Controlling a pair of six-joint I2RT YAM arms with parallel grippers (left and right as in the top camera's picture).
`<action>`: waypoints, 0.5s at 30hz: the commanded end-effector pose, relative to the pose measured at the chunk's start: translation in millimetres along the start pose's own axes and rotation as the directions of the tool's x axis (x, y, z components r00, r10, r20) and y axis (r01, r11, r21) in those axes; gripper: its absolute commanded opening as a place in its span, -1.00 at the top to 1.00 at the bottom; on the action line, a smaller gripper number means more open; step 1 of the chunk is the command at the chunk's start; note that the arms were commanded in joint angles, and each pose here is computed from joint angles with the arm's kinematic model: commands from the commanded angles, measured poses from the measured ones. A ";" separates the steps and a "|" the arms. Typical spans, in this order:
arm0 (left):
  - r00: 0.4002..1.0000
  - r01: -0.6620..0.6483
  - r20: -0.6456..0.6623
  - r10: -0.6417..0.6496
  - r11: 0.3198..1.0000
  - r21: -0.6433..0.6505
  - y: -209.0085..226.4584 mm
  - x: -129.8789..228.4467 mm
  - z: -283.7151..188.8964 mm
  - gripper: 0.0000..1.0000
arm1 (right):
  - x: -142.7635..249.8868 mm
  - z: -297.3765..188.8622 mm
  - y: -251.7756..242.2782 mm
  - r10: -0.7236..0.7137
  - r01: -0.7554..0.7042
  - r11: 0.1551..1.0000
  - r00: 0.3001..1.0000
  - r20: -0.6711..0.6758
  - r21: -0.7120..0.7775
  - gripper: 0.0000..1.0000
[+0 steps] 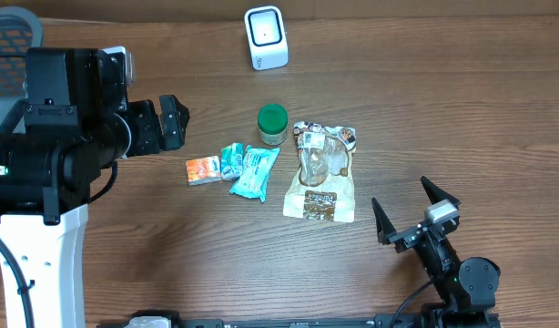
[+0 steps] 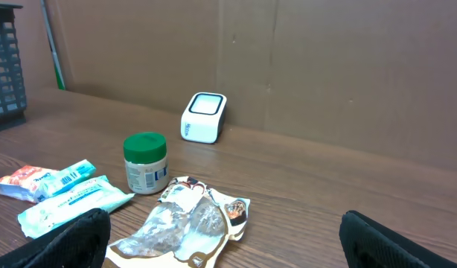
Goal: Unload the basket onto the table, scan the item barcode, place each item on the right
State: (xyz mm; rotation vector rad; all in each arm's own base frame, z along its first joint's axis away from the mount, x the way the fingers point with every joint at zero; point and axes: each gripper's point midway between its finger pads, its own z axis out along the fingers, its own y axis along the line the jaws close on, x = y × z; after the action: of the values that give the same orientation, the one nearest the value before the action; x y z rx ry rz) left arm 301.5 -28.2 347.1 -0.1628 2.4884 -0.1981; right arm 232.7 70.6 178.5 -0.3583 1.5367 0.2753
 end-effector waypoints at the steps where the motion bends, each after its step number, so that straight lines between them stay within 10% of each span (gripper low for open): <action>1: 1.000 -0.004 -0.006 0.004 1.000 0.010 -3.1 0.0 2.6 -1.00 | 1.4 -0.1 0.7 0.005 -0.005 1.000 1.000 0.007 -0.004 -0.99; 15: 1.000 -0.007 -0.006 0.007 1.000 0.010 -3.1 -0.1 2.6 -1.00 | 1.5 -0.1 0.7 0.005 -0.005 1.000 1.000 0.007 -0.004 -1.00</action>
State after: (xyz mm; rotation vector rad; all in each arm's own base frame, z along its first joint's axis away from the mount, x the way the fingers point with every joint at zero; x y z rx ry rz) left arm 302.2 -28.2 347.6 -0.1620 2.4850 -0.1983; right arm 232.7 70.6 178.6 -0.3577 1.5364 0.2752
